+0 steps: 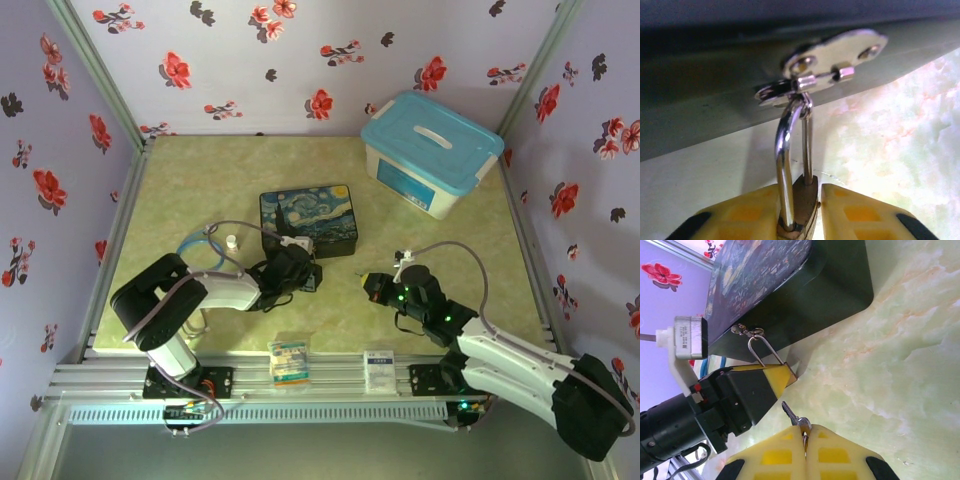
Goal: Unlock a padlock with a key
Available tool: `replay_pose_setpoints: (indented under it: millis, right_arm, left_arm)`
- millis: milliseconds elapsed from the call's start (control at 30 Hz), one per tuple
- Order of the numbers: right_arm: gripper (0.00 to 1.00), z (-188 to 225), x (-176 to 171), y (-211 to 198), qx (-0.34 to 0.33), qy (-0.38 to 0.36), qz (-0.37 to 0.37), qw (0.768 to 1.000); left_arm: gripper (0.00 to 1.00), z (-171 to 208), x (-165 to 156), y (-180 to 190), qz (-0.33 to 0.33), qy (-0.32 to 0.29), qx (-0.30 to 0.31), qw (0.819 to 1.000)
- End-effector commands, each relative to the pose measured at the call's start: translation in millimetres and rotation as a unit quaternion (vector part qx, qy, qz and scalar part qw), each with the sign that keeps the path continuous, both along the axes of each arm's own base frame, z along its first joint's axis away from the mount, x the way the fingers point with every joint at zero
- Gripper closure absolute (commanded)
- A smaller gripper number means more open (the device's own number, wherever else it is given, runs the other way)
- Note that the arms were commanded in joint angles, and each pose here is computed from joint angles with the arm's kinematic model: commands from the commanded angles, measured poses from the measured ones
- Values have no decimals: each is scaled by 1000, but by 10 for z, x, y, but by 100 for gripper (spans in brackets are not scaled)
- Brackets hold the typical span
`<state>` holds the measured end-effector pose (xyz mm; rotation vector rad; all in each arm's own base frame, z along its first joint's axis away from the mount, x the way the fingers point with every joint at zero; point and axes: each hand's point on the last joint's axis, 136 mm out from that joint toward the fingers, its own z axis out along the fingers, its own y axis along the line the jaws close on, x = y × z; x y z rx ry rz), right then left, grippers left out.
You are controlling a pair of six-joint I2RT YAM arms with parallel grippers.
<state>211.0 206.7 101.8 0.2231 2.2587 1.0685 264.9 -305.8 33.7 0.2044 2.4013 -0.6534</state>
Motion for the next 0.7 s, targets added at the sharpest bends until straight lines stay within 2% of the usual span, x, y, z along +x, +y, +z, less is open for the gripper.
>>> replay_pose_setpoints:
  millis: [0, 400, 467, 667]
  right_arm:
    - [100, 12, 36, 28, 15, -3, -4, 1000]
    - [100, -47, 41, 60, 19, 4, -2, 1000]
    - [100, -61, 33, 67, 20, 9, 0, 1000]
    - [100, -288, 19, 81, 22, 79, -25, 996]
  left_arm:
    - [88, 110, -8, -62, 2, -6, -28, 1000]
    - [95, 17, 2, -99, 16, 14, -39, 999]
    - [100, 75, 1, -111, 26, 16, -62, 998]
    - [100, 303, -10, -202, 73, 42, -181, 980]
